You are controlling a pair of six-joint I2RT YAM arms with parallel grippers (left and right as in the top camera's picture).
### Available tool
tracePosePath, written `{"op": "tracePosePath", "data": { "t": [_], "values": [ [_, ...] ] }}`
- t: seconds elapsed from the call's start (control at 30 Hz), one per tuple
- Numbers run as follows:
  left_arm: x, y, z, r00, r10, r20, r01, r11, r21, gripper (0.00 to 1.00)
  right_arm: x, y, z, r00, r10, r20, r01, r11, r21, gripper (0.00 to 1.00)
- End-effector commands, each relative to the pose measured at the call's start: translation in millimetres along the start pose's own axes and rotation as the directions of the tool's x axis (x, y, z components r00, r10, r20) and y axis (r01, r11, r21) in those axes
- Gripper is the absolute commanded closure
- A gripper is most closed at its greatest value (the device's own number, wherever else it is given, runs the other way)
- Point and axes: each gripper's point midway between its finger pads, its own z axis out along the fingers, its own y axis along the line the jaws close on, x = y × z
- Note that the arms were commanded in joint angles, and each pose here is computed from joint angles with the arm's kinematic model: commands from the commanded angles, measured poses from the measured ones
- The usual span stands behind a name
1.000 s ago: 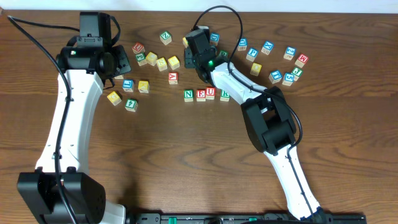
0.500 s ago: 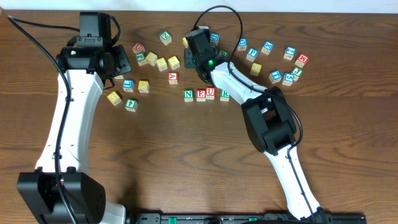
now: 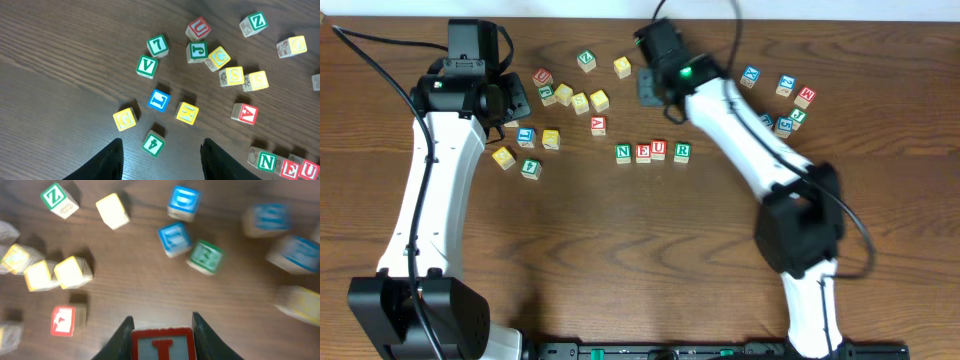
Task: Spell out NEURIPS
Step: 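Grasp the red I block with the right gripper and lift, then carry the red I block forward and place it right of the R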
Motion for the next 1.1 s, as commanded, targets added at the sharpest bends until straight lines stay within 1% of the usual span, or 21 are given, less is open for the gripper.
{"op": "tracePosePath", "data": {
  "t": [0.0, 0.17, 0.33, 0.6, 0.83, 1.07],
  "values": [
    [-1.1, 2.6, -1.6, 1.000, 0.010, 0.006, -0.010, 1.000, -0.009, 0.51, 1.6, -23.9, -26.0, 0.999, 0.004, -0.034, -0.003, 0.999, 0.043, 0.76],
    [-2.7, 2.1, -1.6, 1.000, 0.009, 0.012, -0.009, 1.000, -0.007, 0.51, 38.3, -57.4, -26.1, 0.979, 0.045, -0.198, -0.018, 0.990, 0.138, 0.77],
    [-3.4, 1.9, -1.6, 1.000, 0.008, 0.015, -0.008, 1.000, -0.006, 0.51, 66.2, -73.2, -9.5, 0.955, 0.073, -0.288, -0.021, 0.984, 0.179, 0.77],
    [-3.5, 1.8, -1.6, 1.000, 0.008, 0.015, -0.008, 1.000, -0.006, 0.51, 95.9, -81.0, 12.9, 0.938, 0.113, -0.326, -0.045, 0.977, 0.209, 0.76],
    [-3.6, 1.8, -1.6, 1.000, 0.008, 0.016, -0.008, 1.000, -0.006, 0.51, 107.3, -78.4, 34.8, 0.948, 0.103, -0.301, -0.045, 0.980, 0.195, 0.76],
    [-3.6, 1.8, -1.6, 1.000, 0.009, 0.016, -0.009, 1.000, -0.006, 0.51, 131.3, -83.1, 57.6, 0.950, 0.097, -0.297, -0.040, 0.980, 0.194, 0.76]
  ]
}}
